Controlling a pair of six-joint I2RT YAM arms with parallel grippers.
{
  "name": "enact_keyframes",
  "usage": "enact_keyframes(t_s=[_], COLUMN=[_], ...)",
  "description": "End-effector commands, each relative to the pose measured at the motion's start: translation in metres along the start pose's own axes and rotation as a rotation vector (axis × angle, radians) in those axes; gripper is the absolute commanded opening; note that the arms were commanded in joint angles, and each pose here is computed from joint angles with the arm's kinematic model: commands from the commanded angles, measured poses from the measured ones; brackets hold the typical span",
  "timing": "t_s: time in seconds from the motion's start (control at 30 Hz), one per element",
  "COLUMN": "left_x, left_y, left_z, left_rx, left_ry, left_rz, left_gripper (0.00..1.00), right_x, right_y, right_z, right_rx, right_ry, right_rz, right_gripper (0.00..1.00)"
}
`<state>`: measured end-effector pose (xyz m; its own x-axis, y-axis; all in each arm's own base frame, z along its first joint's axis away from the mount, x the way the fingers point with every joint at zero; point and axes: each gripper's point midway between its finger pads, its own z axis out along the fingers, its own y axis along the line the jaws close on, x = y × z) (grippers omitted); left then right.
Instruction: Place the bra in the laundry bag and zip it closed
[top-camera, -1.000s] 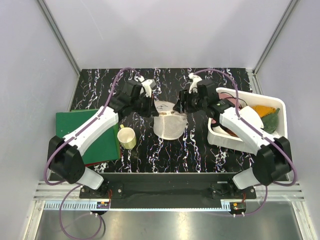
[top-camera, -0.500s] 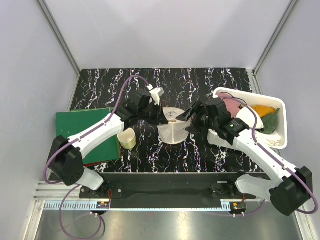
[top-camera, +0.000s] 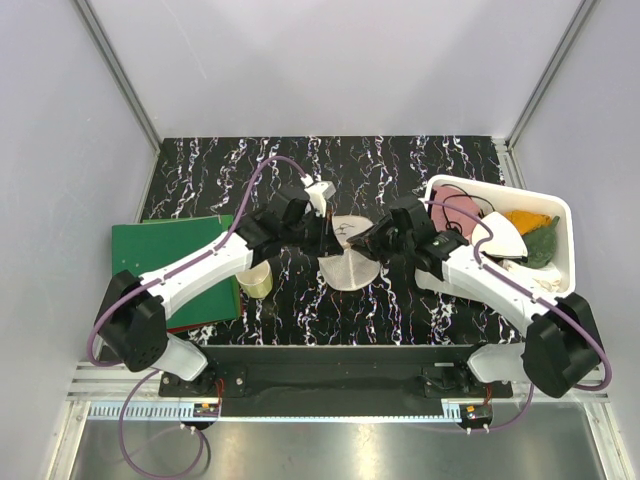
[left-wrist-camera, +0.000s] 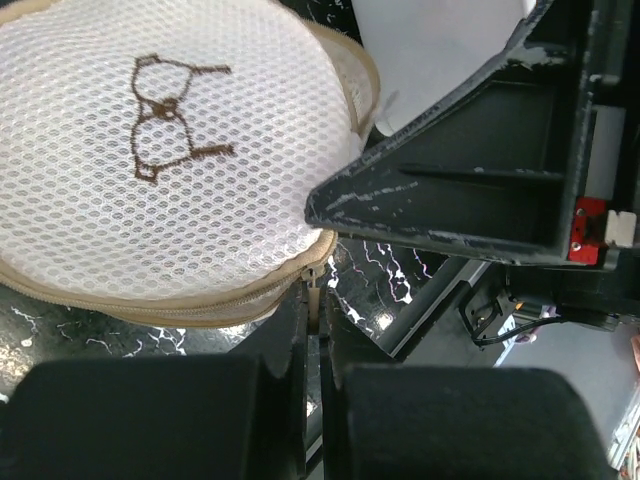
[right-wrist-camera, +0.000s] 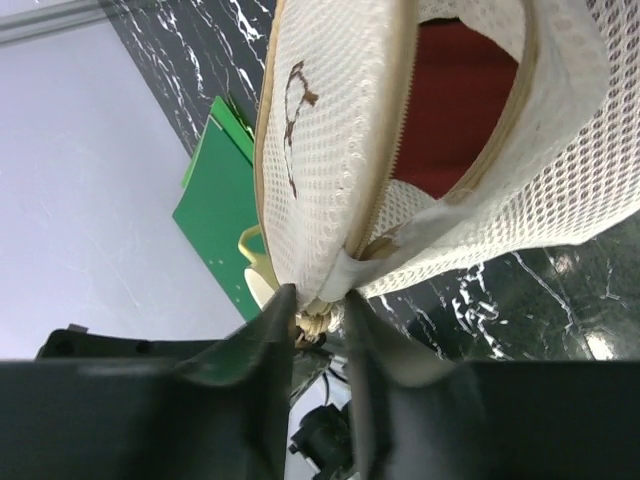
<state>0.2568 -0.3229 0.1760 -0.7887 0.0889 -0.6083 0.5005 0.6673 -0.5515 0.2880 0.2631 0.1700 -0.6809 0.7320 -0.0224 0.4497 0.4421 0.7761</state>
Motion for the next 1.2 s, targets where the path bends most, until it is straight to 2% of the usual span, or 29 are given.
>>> enact_keyframes(t_s=[0.0,0.03,0.07,0.23,0.4,0.47,0.57,0.6,0.73,0.8,0.83,0.93,1.03,1.17], left_x=[-0.015,-0.014,-0.014,-0.015,-0.019,-0.019,-0.023,-0.024,-0.030,-0.032,-0.028,-0.028,-0.029,-0.028], left_y=[-0.005,0.000,0.004,0.038,0.091,0.103,0.096,0.088,0.053,0.039,0.040,0.030,0.023,0.011], left_z=[-0.005,-0.005,-0.005,-0.012,-0.040,-0.052,-0.058,-0.056,-0.051,-0.043,-0.035,-0.018,-0.004,0.005], left_rx=[0.000,-0.021,-0.042,-0.186,-0.423,-0.455,-0.414,-0.371,-0.221,-0.156,-0.143,-0.089,-0.060,-0.030], left_ry=[-0.070,-0.070,-0.068,-0.073,-0.132,-0.158,-0.174,-0.167,-0.178,-0.172,-0.150,-0.131,-0.116,-0.104], left_rz=[0.030,0.022,0.016,-0.026,-0.119,-0.142,-0.121,-0.093,-0.040,-0.062,-0.078,-0.110,-0.122,-0.115], left_gripper=[0.00,0.00,0.00,0.00,0.00,0.00,0.00,0.00,0.00,0.00,0.00,0.00,0.00,0.00], right_x=[-0.010,-0.013,-0.016,-0.039,-0.072,-0.085,-0.090,-0.083,-0.075,-0.076,-0.075,-0.079,-0.072,-0.042], right_y=[0.012,0.012,0.011,0.007,0.016,0.022,0.038,0.059,0.080,0.073,0.068,0.040,0.017,0.014], right_z=[0.007,0.006,0.007,0.010,-0.001,-0.005,0.007,0.004,0.019,0.027,0.029,0.027,0.011,-0.004], right_rx=[-0.043,-0.043,-0.039,-0.040,-0.094,-0.119,-0.155,-0.217,-0.264,-0.202,-0.173,-0.068,-0.023,-0.089], right_ry=[-0.058,-0.073,-0.080,-0.100,-0.138,-0.137,-0.066,-0.008,0.126,0.161,0.171,0.136,0.100,0.093], right_rz=[0.021,0.000,-0.009,-0.079,-0.176,-0.198,-0.301,-0.371,-0.425,-0.431,-0.435,-0.443,-0.425,-0.345], right_gripper=[0.19,0.05,0.00,0.00,0.00,0.00,0.00,0.00,0.01,0.19,0.38,0.66,0.73,0.72])
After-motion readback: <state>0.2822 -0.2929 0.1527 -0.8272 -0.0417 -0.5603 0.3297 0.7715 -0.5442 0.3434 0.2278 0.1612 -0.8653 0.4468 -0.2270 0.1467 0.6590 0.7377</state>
